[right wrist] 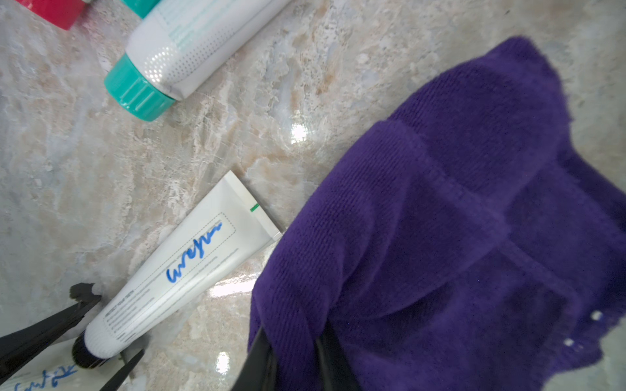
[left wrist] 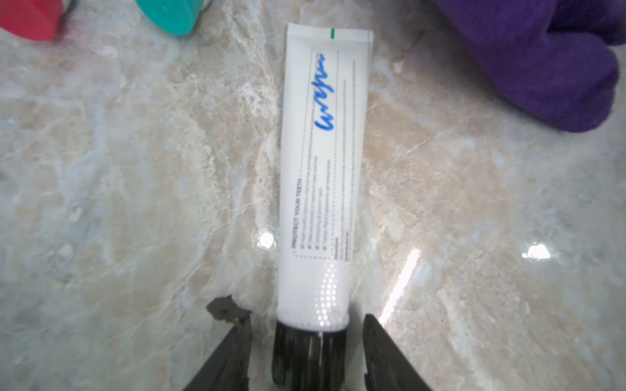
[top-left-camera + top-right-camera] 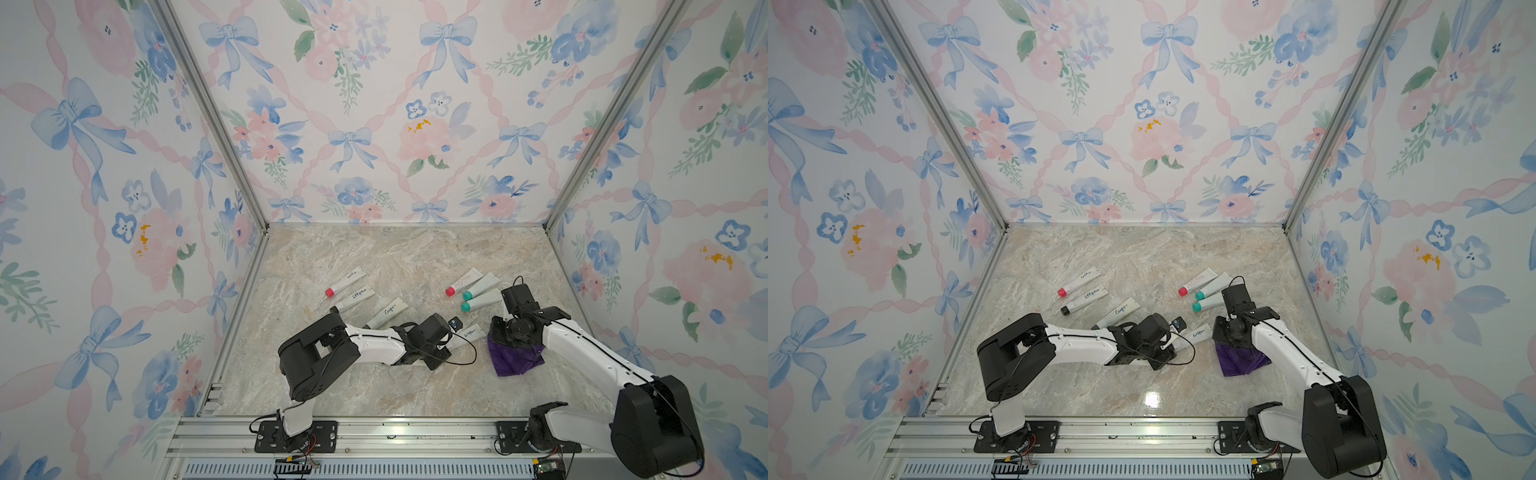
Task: Wipe the surface of the toothpaste tube
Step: Place the toothpaste at the center of the board, then wipe the dirt from the toothpaste tube.
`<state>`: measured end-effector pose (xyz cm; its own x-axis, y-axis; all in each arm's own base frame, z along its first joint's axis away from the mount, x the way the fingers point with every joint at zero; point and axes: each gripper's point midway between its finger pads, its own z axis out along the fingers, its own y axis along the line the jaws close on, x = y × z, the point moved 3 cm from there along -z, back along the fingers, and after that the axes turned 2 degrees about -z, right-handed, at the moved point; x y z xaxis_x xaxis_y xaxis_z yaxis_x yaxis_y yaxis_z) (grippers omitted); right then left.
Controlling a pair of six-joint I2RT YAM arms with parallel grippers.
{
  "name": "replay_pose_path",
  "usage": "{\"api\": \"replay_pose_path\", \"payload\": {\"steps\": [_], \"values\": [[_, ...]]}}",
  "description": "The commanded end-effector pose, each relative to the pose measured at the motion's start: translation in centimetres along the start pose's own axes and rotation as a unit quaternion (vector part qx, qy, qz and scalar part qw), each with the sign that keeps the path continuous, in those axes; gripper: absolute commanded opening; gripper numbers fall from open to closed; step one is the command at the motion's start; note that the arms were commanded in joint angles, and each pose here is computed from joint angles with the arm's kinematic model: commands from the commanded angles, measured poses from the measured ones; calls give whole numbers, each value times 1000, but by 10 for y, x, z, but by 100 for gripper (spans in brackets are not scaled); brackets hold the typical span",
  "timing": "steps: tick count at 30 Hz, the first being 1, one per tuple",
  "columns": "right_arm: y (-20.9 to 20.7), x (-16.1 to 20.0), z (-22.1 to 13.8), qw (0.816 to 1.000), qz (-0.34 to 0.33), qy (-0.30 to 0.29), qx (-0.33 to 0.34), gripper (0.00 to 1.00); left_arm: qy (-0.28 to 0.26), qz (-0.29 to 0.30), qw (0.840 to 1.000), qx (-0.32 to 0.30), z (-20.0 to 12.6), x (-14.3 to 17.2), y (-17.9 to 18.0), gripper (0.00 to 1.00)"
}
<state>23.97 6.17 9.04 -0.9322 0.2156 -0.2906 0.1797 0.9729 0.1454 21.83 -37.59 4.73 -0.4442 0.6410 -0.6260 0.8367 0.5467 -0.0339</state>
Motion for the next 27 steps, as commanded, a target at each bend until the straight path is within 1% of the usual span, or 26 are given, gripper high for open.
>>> {"api": "replay_pose_path", "payload": {"steps": [1, 7, 15, 20, 27], "values": [[0, 3, 0, 1000, 1, 8, 5, 19, -6, -5, 1000, -2, -1, 1, -2, 52], [3, 5, -4, 1000, -5, 8, 3, 19, -7, 1, 1000, 8, 8, -4, -5, 43], [10, 3, -8, 1000, -14, 11, -6, 19, -5, 10, 1000, 27, 10, -2, -10, 26], [26, 0, -12, 999, -23, 15, -45, 19, -5, 11, 999, 38, 6, -1, -13, 21], [50, 2, 0, 994, -36, 50, -92, 19, -6, 11, 999, 45, 6, 0, -15, 21]]}}
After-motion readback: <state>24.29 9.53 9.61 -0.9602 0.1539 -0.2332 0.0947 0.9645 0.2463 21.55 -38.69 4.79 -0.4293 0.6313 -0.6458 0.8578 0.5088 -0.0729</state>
